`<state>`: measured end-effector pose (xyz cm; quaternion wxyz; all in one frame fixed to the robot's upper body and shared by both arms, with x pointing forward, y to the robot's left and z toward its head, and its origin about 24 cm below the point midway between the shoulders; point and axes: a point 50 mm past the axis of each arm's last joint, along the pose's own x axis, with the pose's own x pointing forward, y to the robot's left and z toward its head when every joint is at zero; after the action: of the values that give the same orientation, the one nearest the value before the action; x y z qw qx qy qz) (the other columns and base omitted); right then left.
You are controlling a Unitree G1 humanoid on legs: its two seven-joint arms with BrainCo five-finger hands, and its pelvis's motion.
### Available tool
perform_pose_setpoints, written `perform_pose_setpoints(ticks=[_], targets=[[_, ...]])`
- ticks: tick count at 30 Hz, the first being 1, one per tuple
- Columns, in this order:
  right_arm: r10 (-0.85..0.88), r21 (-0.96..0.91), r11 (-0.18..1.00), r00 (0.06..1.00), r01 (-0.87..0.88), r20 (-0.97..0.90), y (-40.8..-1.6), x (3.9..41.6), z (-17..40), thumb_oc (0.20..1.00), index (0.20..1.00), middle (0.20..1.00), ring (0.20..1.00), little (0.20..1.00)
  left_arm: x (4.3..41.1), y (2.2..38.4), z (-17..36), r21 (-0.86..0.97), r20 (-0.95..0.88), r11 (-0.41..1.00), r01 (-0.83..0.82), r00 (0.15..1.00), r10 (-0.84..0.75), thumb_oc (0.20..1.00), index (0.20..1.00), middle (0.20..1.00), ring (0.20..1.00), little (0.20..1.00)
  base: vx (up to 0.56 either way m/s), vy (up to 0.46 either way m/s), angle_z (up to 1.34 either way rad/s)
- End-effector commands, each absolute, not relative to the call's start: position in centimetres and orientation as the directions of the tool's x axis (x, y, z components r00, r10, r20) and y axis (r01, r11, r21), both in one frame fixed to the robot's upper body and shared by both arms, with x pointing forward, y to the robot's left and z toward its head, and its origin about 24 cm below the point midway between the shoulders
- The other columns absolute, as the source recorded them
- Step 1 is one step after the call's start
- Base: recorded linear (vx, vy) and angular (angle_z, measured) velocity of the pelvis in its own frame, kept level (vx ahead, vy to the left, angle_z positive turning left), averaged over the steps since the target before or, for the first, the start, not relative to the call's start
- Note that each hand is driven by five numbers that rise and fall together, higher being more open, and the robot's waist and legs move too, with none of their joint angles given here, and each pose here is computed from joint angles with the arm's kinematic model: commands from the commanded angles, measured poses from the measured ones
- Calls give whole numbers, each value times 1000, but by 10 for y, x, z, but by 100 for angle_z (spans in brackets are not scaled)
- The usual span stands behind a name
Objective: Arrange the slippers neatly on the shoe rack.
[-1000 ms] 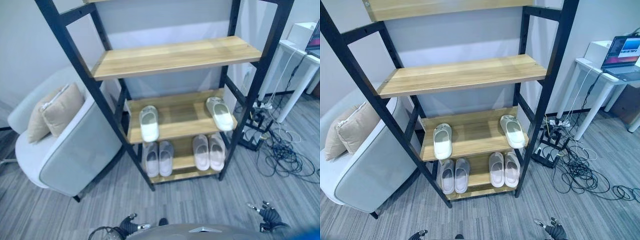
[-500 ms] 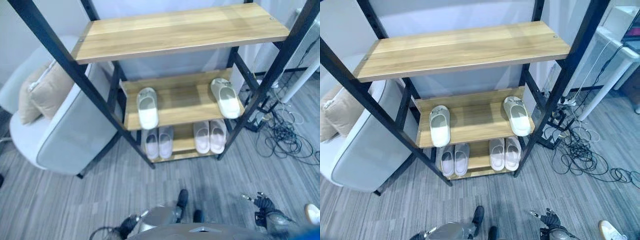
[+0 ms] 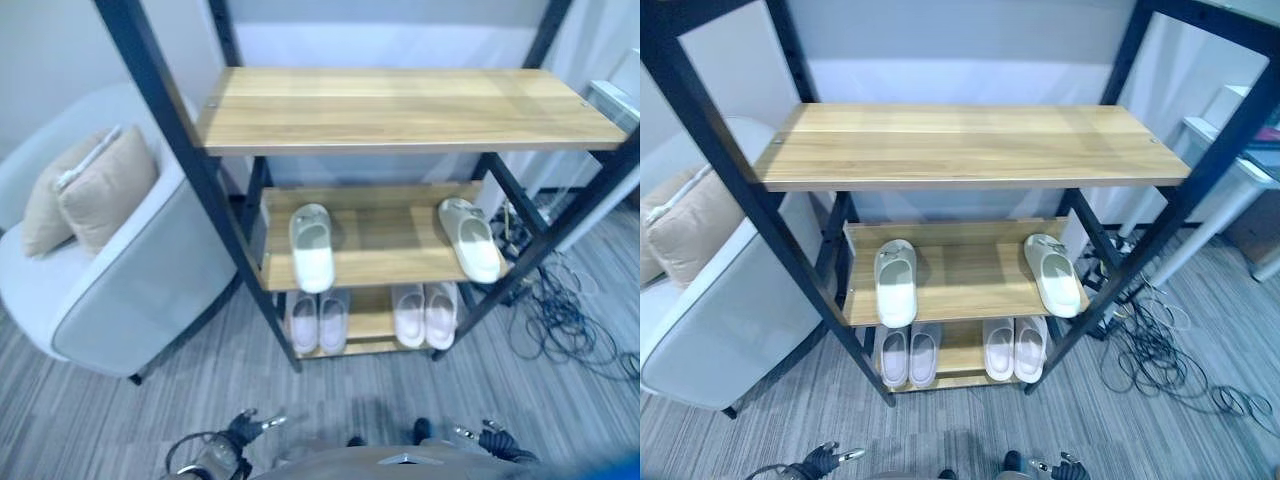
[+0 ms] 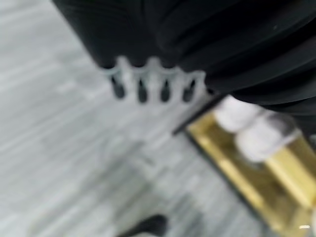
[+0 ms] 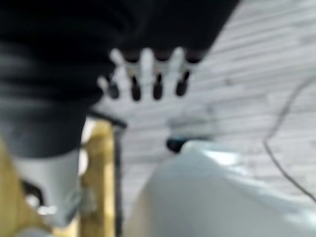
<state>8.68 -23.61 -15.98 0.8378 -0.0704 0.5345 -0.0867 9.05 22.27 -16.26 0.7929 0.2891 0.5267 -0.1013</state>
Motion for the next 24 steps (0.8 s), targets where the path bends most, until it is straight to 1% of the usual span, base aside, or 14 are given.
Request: perform_pose_setpoints(ticks=[1,9,17,24], targets=[[-255,-269,962,457,36,-852,-254,94,-152,1000,1000,1000,1000,1000,85,219,-163,351,-888,816,460,438,136,1000,1000,1000,1000,1000,65,-186,7],[-301,-322,946,465,36,-833,-267,98,-147,1000,1000,1000,1000,1000,77,211,-167,329,-907,778,536,408,103,1000,1000,1000,1000,1000,10,-127,11],[-311,-340,940,471,26,-825,-272,100,-145,1000,1000,1000,1000,1000,82,210,-166,338,-903,759,556,418,95,1000,1000,1000,1000,1000,-8,-58,3],[-350,-363,930,450,60,-822,-283,94,-143,1000,1000,1000,1000,1000,95,199,-164,338,-885,748,570,464,46,1000,1000,1000,1000,1000,4,-41,11]])
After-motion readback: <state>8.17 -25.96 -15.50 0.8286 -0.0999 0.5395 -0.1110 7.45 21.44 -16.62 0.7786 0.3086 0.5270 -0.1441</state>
